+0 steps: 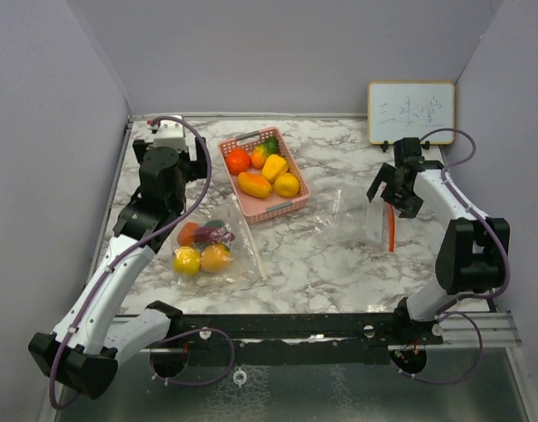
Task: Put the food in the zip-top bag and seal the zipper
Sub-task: Place the zipper food storage bag at the center of the board, then zip the zipper food storage bag at the center of the board.
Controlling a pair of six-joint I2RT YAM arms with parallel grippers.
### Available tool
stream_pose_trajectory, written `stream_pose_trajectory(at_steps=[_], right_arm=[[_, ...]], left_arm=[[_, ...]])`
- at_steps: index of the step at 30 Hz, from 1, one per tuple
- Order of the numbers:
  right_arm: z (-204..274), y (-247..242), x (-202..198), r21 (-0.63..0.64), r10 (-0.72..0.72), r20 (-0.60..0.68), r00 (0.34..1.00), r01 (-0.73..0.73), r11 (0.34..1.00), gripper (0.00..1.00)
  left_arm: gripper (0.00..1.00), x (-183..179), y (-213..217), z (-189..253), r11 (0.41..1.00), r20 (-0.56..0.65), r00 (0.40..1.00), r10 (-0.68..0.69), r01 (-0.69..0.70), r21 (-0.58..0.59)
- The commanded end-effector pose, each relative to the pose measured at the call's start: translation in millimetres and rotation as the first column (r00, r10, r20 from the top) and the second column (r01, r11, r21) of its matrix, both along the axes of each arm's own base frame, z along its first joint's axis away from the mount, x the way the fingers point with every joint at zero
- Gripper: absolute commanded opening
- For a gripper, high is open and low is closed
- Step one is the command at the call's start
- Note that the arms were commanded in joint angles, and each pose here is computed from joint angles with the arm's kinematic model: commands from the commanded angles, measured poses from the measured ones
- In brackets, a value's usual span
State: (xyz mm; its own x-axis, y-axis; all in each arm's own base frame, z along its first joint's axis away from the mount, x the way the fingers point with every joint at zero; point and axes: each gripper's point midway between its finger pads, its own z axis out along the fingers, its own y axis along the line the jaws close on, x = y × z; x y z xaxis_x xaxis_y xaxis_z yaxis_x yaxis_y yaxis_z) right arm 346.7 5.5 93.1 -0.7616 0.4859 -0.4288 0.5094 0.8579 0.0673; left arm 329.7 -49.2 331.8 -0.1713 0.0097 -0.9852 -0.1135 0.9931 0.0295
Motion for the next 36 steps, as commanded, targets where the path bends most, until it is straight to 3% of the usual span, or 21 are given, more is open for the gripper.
stream_pose_trajectory(at_steps=[1, 5, 11, 14, 18, 20, 25, 28, 31, 36], right_arm=[[-9.5, 20.8, -7.7, 0.167, 0.018, 0.033, 0.999, -0.024, 0.986, 1.0], [-23.3, 13.5, -16.1, 0.167, 0.02, 0.02, 1.0, -0.023, 0.986, 1.0], [-32.7, 35.4, -10.9, 0.275, 0.107, 0.105, 0.989, -0.132, 0.952, 0.98], [-22.6, 45.5, -3.8, 0.308, 0.146, 0.174, 0.974, -0.194, 0.931, 0.75], [10.7, 52.3, 6.3, 0.308, 0.179, 0.276, 0.944, -0.263, 0.914, 0.22], [36.3, 54.7, 11.8, 0.299, 0.194, 0.328, 0.925, -0.296, 0.907, 0.05], [97.5, 75.2, 19.8, 0.298, 0.254, 0.446, 0.858, -0.41, 0.862, 0.02], [127.9, 92.3, 23.9, 0.286, 0.288, 0.514, 0.808, -0.478, 0.83, 0.02], [160.0, 110.9, 27.7, 0.294, 0.303, 0.587, 0.75, -0.547, 0.784, 0.02], [204.3, 160.4, 18.7, 0.24, 0.371, 0.691, 0.621, -0.681, 0.692, 0.02]], left_arm=[[0.99, 19.1, -46.1, 15.7, 0.972, 0.029, 0.972, -0.235, 0.236, -0.021], [0.96, 26.3, -68.0, 17.3, 0.941, 0.024, 0.942, -0.336, 0.336, -0.032], [0.92, 30.4, -92.3, 10.3, 0.897, 0.008, 0.899, -0.437, 0.436, -0.074], [0.89, 31.1, -101.4, 9.2, 0.878, 0.008, 0.883, -0.47, 0.468, -0.103], [0.82, 28.9, -112.1, 8.1, 0.849, -0.001, 0.857, -0.516, 0.511, -0.133], [0.77, 26.6, -120.8, 9.3, 0.824, -0.004, 0.834, -0.552, 0.544, -0.159], [0.68, 25.8, -160.2, 21.1, 0.698, 0.014, 0.74, -0.672, 0.64, -0.321], [0.62, 26.1, -192.5, 37.4, 0.56, 0.072, 0.662, -0.746, 0.682, -0.47], [0.65, 17.3, -228.7, 47.2, 0.43, 0.129, 0.571, -0.811, 0.731, -0.53], [0.67, 18.2, -266.9, 45.6, 0.343, 0.156, 0.53, -0.834, 0.718, -0.606]])
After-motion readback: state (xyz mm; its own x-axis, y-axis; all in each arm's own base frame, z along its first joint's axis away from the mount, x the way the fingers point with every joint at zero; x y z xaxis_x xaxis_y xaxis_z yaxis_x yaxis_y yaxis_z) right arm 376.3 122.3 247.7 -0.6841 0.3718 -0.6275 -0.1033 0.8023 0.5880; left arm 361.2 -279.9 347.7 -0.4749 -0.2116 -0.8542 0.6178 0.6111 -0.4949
